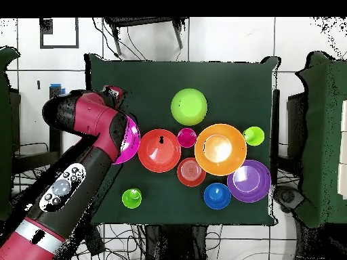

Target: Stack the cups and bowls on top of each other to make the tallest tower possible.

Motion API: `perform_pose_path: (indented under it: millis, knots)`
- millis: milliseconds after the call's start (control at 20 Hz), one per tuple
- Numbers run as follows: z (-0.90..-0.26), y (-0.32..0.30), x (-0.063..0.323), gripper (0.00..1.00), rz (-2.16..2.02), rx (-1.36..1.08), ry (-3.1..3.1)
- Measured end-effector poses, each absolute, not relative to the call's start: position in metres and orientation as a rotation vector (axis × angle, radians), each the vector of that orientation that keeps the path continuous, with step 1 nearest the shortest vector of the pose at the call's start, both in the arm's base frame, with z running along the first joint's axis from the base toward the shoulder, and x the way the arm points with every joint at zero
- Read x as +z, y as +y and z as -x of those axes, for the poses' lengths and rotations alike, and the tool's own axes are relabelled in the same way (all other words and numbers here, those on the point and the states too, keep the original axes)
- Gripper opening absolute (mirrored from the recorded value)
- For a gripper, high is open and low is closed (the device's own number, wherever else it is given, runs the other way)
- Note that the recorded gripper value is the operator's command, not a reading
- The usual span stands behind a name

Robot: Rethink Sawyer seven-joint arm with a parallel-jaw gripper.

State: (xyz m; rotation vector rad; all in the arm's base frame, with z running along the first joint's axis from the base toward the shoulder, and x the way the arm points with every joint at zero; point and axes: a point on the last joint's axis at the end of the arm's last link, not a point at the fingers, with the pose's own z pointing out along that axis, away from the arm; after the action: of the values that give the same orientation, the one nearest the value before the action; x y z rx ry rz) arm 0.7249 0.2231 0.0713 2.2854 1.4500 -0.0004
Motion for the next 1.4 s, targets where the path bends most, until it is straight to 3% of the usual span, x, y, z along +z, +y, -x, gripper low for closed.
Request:
perform_pose_path:
  millis: [1400]
  knots:
    - [-0.724,0.226,0.048,1.0,-2.281,0.034,1.456]
